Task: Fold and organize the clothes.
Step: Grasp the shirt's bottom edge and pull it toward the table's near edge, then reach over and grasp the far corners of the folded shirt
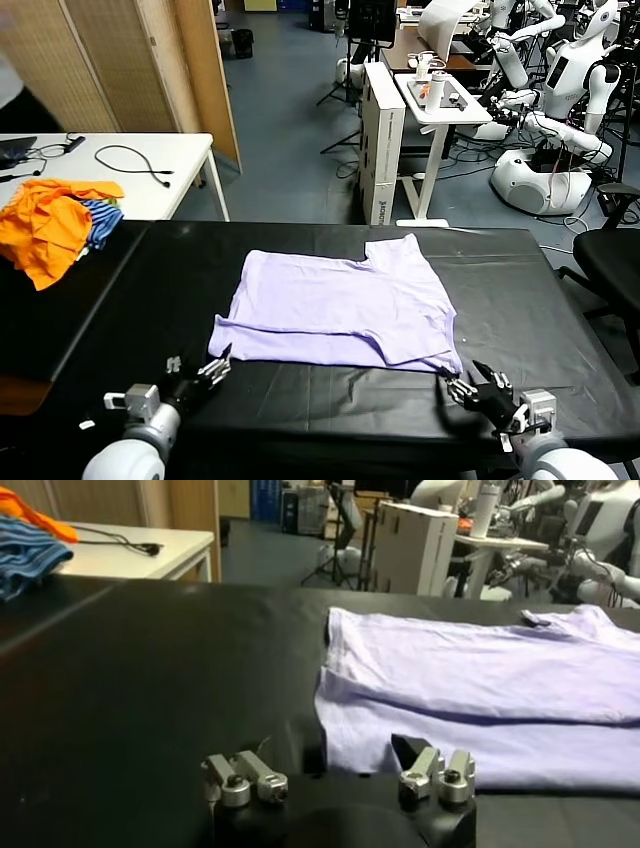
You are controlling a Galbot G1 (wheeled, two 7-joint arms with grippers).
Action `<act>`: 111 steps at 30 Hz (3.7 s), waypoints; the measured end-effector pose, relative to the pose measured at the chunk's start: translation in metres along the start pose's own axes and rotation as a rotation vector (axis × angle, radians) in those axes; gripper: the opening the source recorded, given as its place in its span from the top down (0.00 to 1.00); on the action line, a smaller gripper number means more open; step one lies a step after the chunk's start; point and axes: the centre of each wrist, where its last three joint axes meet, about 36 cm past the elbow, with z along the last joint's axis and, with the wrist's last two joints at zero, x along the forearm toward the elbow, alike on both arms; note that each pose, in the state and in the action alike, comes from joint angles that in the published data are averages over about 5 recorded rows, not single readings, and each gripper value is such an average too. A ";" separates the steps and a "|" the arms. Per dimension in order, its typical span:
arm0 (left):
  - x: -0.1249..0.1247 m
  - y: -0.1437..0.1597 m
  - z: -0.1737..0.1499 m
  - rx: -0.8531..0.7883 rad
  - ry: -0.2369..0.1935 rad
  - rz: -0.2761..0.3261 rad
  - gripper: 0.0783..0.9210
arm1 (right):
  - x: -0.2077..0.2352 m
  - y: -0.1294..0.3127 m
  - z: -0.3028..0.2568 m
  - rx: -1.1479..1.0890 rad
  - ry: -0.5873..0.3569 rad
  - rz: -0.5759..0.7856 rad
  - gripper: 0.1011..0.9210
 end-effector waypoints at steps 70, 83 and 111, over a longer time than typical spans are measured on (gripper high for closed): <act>-0.013 0.031 -0.117 0.113 0.061 0.057 0.02 | -0.099 -0.027 -0.143 0.001 -0.064 -0.033 0.02; -0.125 0.051 -0.151 0.024 0.128 0.069 0.02 | -0.176 -0.022 -0.159 -0.025 -0.001 -0.038 0.02; -0.203 0.061 -0.153 -0.002 0.243 0.068 0.02 | -0.235 -0.002 -0.173 0.031 0.060 -0.057 0.06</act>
